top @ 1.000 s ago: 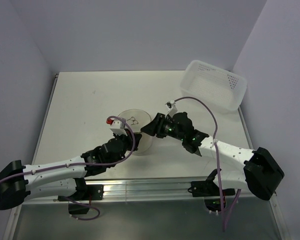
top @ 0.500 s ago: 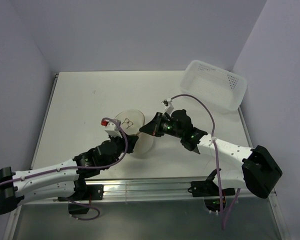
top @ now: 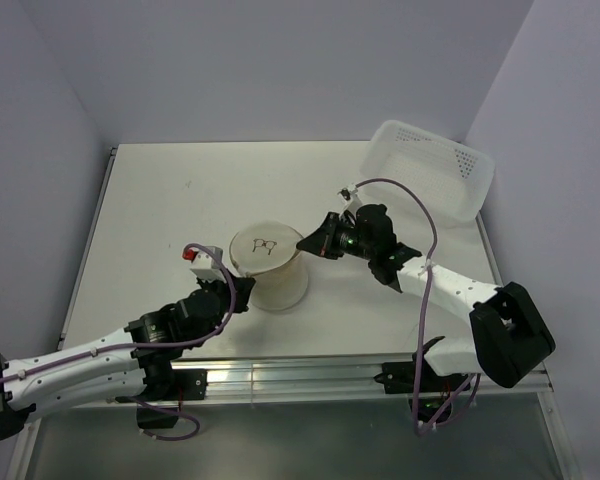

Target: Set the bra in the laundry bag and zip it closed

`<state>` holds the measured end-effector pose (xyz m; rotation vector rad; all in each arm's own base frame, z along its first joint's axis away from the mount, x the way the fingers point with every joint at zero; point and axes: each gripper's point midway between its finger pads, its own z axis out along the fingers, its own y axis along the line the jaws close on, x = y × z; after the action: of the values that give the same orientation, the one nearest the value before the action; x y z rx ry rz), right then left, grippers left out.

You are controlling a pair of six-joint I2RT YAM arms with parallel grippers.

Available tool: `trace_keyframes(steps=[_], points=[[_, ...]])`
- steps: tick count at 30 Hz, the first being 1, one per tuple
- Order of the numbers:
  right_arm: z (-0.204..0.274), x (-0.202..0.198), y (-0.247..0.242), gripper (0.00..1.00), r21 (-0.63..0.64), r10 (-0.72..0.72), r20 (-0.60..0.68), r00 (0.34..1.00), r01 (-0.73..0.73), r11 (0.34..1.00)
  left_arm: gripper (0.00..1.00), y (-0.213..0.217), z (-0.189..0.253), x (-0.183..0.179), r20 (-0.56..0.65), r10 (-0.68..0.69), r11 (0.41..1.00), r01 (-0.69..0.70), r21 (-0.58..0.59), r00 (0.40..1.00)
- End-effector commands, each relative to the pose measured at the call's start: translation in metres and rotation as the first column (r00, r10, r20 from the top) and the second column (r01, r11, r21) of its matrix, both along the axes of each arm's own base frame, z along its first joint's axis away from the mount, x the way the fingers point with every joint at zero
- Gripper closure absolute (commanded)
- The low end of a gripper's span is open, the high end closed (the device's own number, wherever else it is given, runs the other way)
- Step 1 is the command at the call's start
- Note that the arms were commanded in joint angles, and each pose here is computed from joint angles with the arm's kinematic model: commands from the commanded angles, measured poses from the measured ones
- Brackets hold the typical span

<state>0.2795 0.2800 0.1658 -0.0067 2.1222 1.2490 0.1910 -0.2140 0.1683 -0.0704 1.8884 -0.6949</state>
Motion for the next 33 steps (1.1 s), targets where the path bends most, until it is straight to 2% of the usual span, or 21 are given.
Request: trace_keyframes(steps=[1, 3, 4, 6, 7, 10, 14, 19, 23, 25, 29, 33], points=[[0.020, 0.036, -0.017, 1.00, -0.033, -0.110, 0.121, 0.987, 0.115, 0.993, 1.00, 0.016, 0.005, 0.009, 0.019, 0.087, 0.995, -0.088, 0.045, 0.996], [0.018, 0.039, -0.018, 1.00, -0.057, -0.110, 0.115, 0.987, 0.117, 0.991, 1.00, 0.013, 0.008, 0.007, 0.020, 0.068, 0.997, -0.068, 0.035, 0.997], [0.019, 0.039, -0.016, 0.92, -0.065, -0.103, 0.107, 0.989, 0.110, 0.992, 1.00, 0.010, 0.012, 0.006, 0.028, 0.051, 0.999, -0.051, 0.013, 0.998], [0.025, 0.034, -0.016, 0.71, -0.075, -0.112, 0.103, 0.988, 0.120, 0.990, 1.00, 0.000, 0.020, 0.004, 0.042, 0.018, 0.999, -0.016, -0.039, 0.999], [0.028, 0.031, -0.016, 0.49, -0.071, -0.119, 0.111, 0.987, 0.127, 0.989, 1.00, -0.004, 0.020, 0.005, 0.040, 0.013, 0.999, -0.011, -0.044, 0.999], [0.038, 0.012, -0.024, 0.26, -0.083, -0.144, 0.141, 0.979, 0.157, 0.984, 1.00, -0.020, 0.028, 0.006, 0.045, -0.017, 0.995, 0.021, -0.100, 0.999], [0.024, -0.031, -0.022, 0.25, -0.050, -0.130, 0.122, 0.984, 0.137, 0.989, 1.00, -0.040, 0.037, 0.006, 0.058, -0.061, 0.983, 0.070, -0.167, 0.996], [0.022, -0.066, 0.010, 0.27, 0.057, -0.023, 0.060, 0.998, 0.020, 0.998, 1.00, -0.058, 0.031, 0.004, 0.043, -0.111, 0.981, 0.116, -0.158, 0.993], [0.022, -0.059, 0.026, 0.28, 0.043, -0.002, 0.057, 0.998, -0.001, 0.999, 1.00, -0.063, 0.028, 0.001, 0.038, -0.126, 0.979, 0.130, -0.156, 0.991], [0.019, -0.056, 0.030, 0.33, 0.048, -0.001, 0.050, 0.999, -0.002, 0.999, 1.00, -0.062, 0.024, 0.000, 0.035, -0.129, 0.979, 0.132, -0.153, 0.991], [0.025, -0.050, 0.034, 0.36, 0.037, -0.001, 0.068, 0.998, -0.001, 0.999, 1.00, -0.062, 0.019, -0.003, 0.026, -0.142, 0.979, 0.144, -0.147, 0.990], [0.033, -0.049, 0.035, 0.26, 0.048, 0.001, 0.078, 0.997, -0.005, 0.999, 1.00, -0.062, 0.012, -0.005, 0.014, -0.149, 0.979, 0.149, -0.138, 0.989]])
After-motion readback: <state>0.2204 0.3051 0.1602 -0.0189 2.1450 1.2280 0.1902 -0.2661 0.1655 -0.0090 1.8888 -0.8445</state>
